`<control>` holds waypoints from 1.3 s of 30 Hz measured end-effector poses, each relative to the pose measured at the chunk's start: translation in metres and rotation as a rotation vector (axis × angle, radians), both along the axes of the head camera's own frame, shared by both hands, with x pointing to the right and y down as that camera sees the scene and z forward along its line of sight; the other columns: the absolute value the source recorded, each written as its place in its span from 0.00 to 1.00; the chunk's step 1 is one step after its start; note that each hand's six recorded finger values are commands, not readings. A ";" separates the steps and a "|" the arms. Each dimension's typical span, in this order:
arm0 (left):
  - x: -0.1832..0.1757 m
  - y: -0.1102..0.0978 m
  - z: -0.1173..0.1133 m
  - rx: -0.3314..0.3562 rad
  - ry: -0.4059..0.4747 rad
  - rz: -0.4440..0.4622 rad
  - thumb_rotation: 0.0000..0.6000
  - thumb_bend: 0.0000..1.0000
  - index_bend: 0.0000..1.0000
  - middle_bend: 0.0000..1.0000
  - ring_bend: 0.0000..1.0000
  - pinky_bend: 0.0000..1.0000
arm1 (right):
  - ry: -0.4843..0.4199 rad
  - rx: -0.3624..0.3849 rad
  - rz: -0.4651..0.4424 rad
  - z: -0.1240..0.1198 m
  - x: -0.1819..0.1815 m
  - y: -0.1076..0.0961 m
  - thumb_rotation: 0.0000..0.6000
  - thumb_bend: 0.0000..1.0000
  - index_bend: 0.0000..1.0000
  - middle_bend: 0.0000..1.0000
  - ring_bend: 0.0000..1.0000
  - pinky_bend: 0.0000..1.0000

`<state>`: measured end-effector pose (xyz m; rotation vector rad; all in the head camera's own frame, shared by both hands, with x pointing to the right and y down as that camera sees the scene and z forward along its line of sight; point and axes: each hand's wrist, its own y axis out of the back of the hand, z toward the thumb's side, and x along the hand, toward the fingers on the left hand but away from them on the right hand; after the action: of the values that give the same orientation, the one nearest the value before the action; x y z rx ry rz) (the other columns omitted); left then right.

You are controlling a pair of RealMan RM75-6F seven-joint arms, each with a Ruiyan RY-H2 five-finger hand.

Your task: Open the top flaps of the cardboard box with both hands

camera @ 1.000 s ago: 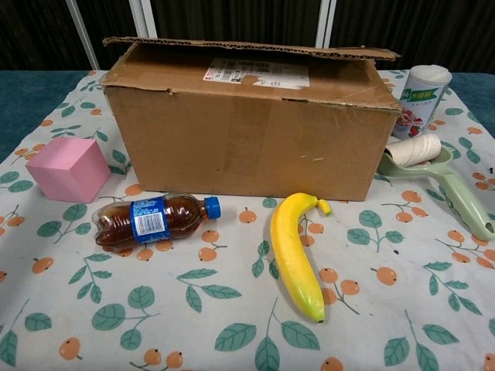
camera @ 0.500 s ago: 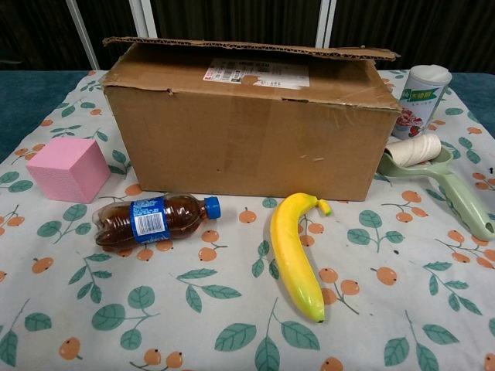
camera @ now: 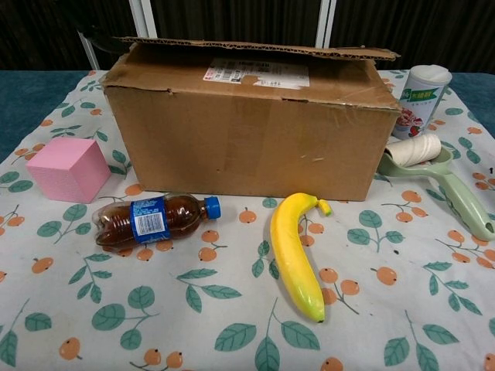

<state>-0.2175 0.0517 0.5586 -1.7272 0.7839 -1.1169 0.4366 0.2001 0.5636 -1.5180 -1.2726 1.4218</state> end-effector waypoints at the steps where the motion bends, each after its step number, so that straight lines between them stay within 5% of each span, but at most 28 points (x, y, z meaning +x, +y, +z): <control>1: 0.003 -0.001 0.003 -0.001 -0.006 0.004 1.00 0.16 0.00 0.00 0.00 0.01 | -0.001 0.000 0.001 0.000 0.000 0.000 1.00 0.20 0.00 0.00 0.03 0.23; 21: 0.042 -0.039 0.034 0.072 -0.083 0.052 1.00 0.30 0.00 0.00 0.00 0.01 | -0.014 -0.005 0.017 0.001 0.002 0.000 1.00 0.20 0.00 0.00 0.03 0.23; 39: 0.069 -0.093 0.023 0.208 -0.124 0.091 1.00 0.30 0.00 0.00 0.00 0.01 | -0.036 -0.028 0.038 0.005 0.002 0.000 1.00 0.20 0.00 0.00 0.03 0.23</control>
<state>-0.1484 -0.0417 0.5818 -1.4908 0.7110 -1.0321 0.4389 0.1998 0.5684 -1.5522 -1.3149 1.4472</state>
